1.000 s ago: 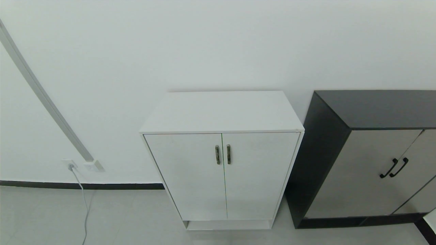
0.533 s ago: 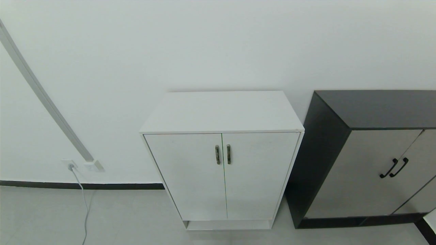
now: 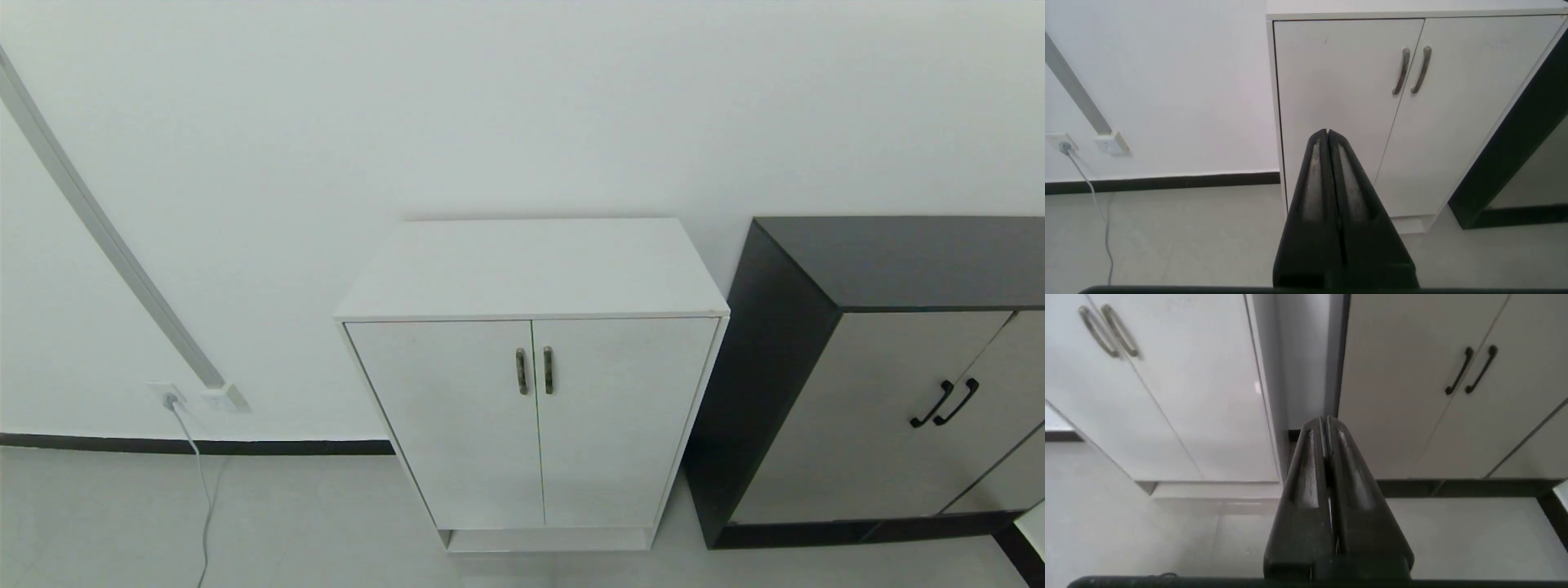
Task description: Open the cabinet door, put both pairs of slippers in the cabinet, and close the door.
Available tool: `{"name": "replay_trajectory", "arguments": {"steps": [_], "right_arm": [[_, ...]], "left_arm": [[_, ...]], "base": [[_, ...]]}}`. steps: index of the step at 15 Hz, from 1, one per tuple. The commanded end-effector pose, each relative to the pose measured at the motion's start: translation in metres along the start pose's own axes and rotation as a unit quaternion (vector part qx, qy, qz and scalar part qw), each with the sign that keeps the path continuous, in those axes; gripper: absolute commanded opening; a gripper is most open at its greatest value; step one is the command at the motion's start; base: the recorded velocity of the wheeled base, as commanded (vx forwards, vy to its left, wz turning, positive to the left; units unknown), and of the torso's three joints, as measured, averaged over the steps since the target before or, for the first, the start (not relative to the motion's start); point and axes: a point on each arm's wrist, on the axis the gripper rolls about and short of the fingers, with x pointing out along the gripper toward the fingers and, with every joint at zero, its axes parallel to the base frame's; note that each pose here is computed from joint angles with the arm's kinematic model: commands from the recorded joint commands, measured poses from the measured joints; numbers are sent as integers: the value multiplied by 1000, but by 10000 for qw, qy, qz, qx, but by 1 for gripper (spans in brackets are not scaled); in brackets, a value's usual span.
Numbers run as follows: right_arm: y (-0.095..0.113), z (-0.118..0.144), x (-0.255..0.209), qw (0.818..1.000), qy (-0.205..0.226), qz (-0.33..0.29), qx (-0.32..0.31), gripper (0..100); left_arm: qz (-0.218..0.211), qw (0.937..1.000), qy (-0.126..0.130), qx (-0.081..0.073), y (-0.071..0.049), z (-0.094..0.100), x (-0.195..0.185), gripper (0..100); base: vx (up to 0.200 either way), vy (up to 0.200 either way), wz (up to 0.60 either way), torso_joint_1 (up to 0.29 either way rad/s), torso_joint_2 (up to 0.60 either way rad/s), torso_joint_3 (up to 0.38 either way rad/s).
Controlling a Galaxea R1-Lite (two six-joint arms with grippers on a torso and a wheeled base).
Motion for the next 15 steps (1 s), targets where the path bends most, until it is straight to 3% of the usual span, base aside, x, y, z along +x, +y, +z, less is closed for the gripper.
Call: {"name": "replay_trajectory", "arguments": {"steps": [1,5,15], "right_arm": [[0,-1,-2,9998,-142,-133,19,0],[1,-3,-8,9984,-540,-160,20,0],[0,-3,-8,9968,-582,-272,480,0]], "left_arm": [[-1,10000,6,2,0,0,0,0],[-1,10000,6,-6,0,0,0,0],[-1,10000,6,2,0,0,0,0]], "base": [[0,0,0,0,0,0],[0,0,0,0,0,0],[0,0,0,0,0,0]]}}
